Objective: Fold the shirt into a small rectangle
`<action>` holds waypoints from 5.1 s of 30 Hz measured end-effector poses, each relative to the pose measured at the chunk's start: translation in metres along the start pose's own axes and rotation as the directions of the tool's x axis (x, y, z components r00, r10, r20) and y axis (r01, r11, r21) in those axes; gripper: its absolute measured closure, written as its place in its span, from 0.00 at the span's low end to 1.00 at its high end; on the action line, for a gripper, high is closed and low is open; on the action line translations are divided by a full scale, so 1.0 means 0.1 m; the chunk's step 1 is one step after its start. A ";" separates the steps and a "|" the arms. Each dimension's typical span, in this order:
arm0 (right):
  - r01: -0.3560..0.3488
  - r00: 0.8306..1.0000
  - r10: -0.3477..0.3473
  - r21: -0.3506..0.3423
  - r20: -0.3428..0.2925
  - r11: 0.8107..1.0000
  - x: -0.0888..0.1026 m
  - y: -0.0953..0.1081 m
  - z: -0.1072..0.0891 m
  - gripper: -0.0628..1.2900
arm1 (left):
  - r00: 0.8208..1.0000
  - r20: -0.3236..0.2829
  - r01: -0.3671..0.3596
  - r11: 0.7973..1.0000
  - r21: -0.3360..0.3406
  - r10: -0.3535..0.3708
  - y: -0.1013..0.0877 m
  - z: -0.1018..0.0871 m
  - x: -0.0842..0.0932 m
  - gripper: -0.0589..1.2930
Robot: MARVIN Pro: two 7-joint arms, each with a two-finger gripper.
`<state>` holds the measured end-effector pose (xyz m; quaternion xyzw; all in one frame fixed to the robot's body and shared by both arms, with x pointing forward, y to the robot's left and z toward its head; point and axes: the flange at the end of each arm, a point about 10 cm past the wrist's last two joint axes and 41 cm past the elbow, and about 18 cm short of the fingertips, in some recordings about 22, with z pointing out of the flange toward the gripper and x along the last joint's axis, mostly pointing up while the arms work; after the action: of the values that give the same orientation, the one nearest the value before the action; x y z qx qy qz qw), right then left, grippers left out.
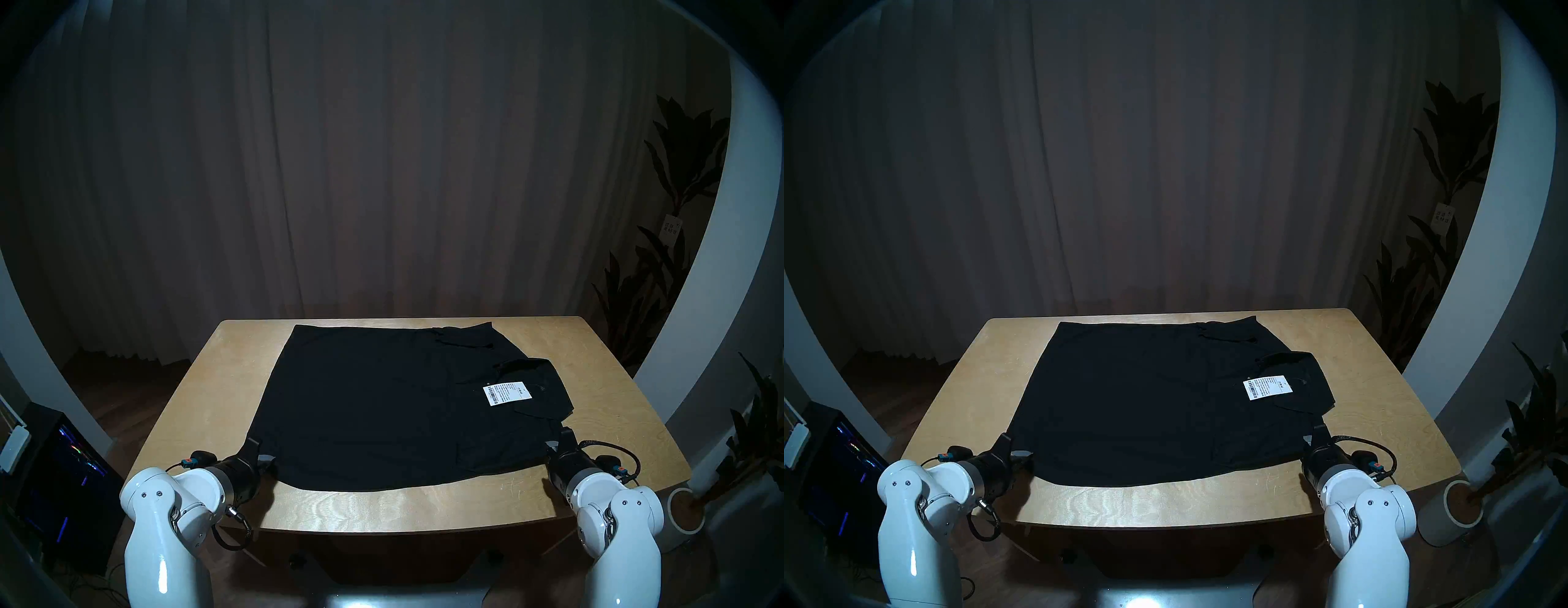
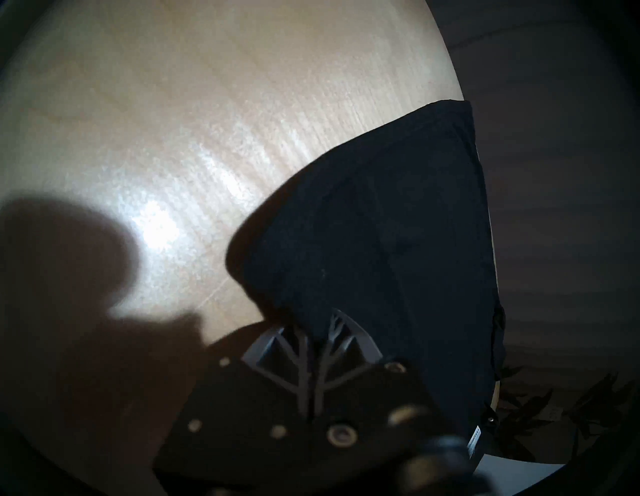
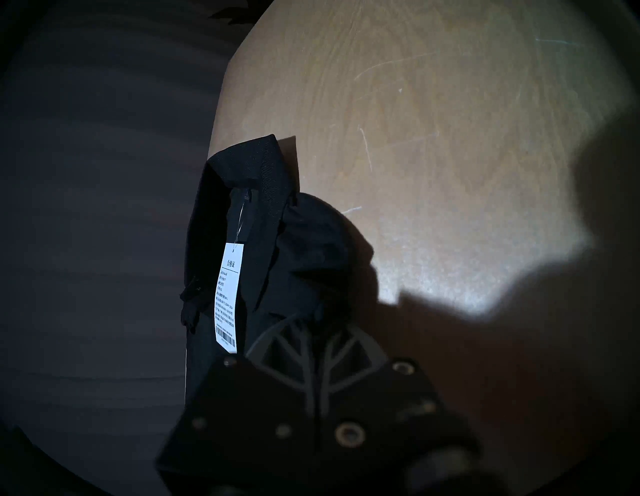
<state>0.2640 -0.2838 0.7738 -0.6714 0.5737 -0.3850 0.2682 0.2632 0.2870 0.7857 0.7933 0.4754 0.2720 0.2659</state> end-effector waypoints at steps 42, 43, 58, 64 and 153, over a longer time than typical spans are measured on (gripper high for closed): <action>0.024 1.000 -0.027 0.188 0.015 0.982 0.64 -0.56 0.41 0.98 | 0.988 -0.060 -0.141 0.990 0.010 0.141 0.92 -0.05 0.39 0.98; 0.024 0.999 -0.029 0.191 0.019 0.981 0.65 -0.58 0.44 0.98 | 0.988 -0.061 -0.143 0.990 0.011 0.144 0.94 -0.03 0.41 0.98; 0.029 0.997 -0.045 0.219 0.068 0.975 0.57 -0.85 0.83 0.98 | 0.977 -0.107 -0.179 0.983 0.046 0.183 1.22 0.21 0.66 0.98; 0.068 0.995 -0.083 0.220 0.057 0.973 0.57 -1.03 0.96 0.98 | 0.970 -0.113 -0.211 0.976 0.055 0.216 1.36 0.32 0.74 0.98; 0.212 0.972 -0.236 -0.390 -0.013 0.896 0.42 -2.71 1.85 0.98 | 0.921 -0.130 -0.317 0.899 0.302 0.368 2.93 1.34 1.09 0.98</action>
<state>0.5719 -0.2865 0.8964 -0.7606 0.5650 -0.3128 0.0672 0.5777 0.2436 0.9093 0.8654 0.3833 0.3179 0.0559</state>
